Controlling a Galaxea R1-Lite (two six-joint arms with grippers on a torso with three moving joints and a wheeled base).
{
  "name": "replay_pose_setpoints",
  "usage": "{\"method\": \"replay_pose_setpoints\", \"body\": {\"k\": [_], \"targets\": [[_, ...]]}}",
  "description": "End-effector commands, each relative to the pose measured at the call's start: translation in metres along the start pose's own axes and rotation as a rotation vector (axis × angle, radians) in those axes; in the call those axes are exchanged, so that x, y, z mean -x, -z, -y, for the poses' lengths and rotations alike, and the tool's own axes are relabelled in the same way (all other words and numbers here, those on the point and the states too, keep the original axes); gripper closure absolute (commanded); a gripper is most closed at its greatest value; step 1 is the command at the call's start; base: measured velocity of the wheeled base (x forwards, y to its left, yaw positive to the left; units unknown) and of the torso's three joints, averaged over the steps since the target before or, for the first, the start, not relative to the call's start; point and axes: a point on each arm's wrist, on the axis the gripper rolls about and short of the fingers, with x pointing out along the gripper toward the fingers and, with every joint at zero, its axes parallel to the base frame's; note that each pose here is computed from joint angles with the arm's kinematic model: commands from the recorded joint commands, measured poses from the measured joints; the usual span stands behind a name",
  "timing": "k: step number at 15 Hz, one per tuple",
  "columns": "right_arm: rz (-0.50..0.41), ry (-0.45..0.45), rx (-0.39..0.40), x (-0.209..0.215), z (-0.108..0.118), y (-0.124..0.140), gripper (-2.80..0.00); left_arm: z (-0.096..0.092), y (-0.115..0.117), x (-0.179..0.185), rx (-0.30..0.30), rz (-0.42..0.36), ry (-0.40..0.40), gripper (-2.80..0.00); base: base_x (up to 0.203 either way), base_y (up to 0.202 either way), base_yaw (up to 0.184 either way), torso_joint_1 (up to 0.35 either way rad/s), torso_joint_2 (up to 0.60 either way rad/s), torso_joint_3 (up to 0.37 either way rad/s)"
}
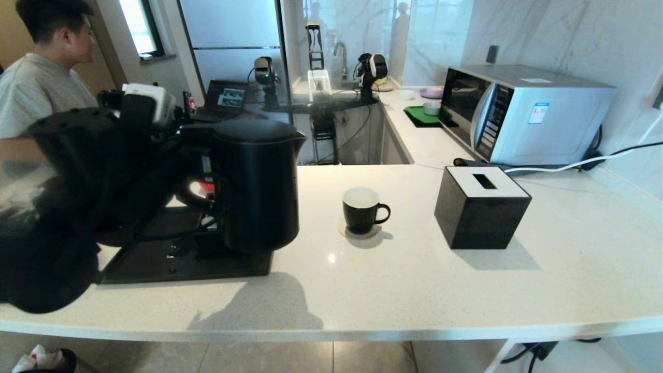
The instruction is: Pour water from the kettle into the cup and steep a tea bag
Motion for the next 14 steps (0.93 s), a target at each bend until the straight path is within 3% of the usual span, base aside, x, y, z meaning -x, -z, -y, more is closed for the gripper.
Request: {"method": "replay_pose_setpoints", "body": {"k": [1, 6, 14], "targets": [[-0.001, -0.001, 0.001, 0.0, 0.0, 0.0, 0.0, 0.012, 0.011, -0.023, -0.024, -0.019, 0.0, 0.0, 0.0, 0.0, 0.0, 0.0, 0.0, 0.0], [-0.001, 0.001, 0.001, 0.0, 0.0, 0.0, 0.0, 0.031, 0.02, -0.052, -0.086, -0.021, 0.014, 0.0, 0.0, 0.0, 0.0, 0.0, 0.0, 0.0], [-0.001, 0.0, 0.002, 0.0, 0.0, 0.0, 0.0, 0.058, 0.026, -0.075, -0.111, -0.025, 0.019, 0.0, 0.0, 0.0, 0.0, 0.0, 0.0, 0.0]]}}
